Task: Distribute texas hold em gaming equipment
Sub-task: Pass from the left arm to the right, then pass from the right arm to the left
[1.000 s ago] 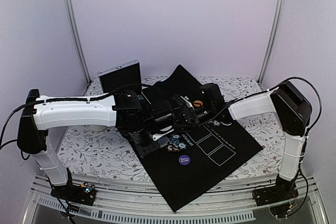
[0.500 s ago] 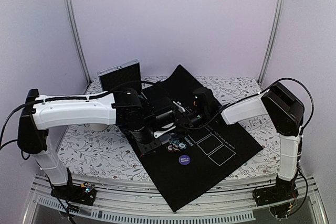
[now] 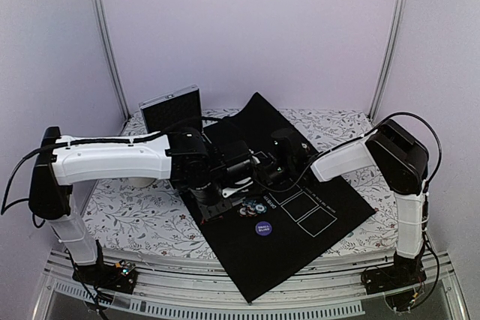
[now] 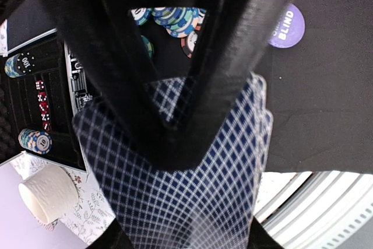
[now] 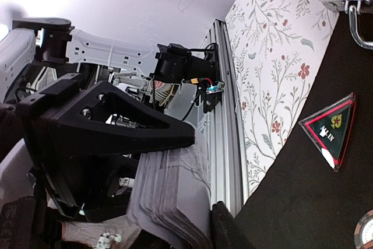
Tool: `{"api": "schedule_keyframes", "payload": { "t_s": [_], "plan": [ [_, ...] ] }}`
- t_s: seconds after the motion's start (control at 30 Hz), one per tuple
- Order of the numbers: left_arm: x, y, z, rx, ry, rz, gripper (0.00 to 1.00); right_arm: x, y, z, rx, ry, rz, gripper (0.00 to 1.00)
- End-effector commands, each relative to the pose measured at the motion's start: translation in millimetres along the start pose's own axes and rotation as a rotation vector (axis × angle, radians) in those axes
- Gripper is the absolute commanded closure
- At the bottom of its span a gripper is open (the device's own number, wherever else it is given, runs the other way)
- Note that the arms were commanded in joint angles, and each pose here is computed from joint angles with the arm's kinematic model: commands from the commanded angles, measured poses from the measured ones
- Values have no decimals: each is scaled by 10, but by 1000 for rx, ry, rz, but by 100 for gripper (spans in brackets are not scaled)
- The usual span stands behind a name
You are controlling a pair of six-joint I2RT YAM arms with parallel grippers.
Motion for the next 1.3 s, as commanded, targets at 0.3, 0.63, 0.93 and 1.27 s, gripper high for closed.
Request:
{"api": "schedule_keyframes", "payload": {
  "t_s": [0.3,0.63,0.93,1.27],
  "plan": [
    [9,-19,151,-71,19,-243,7,-27,-51,245,-84,-60,21,98],
    [-237,180,294,-153,174,-775,2,-108,-124,365,-104,-29,-14,98],
    [-237,316,250,-102,221,-948,2,-116,-162,389,-109,-17,-25,98],
    [-23,223,214,-57,156,-909,6,-121,-225,431,-112,-10,-33,98]
  ]
}}
Point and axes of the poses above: each gripper's point midway between its finger pads, its own x axis out along the fingers, its own z axis along the line the jaws close on, y = z × x, the point moved 6 cm from there along -x, back along the fingers, and after that the axes turned 12 degrees about -x, right-handed, at the moved point
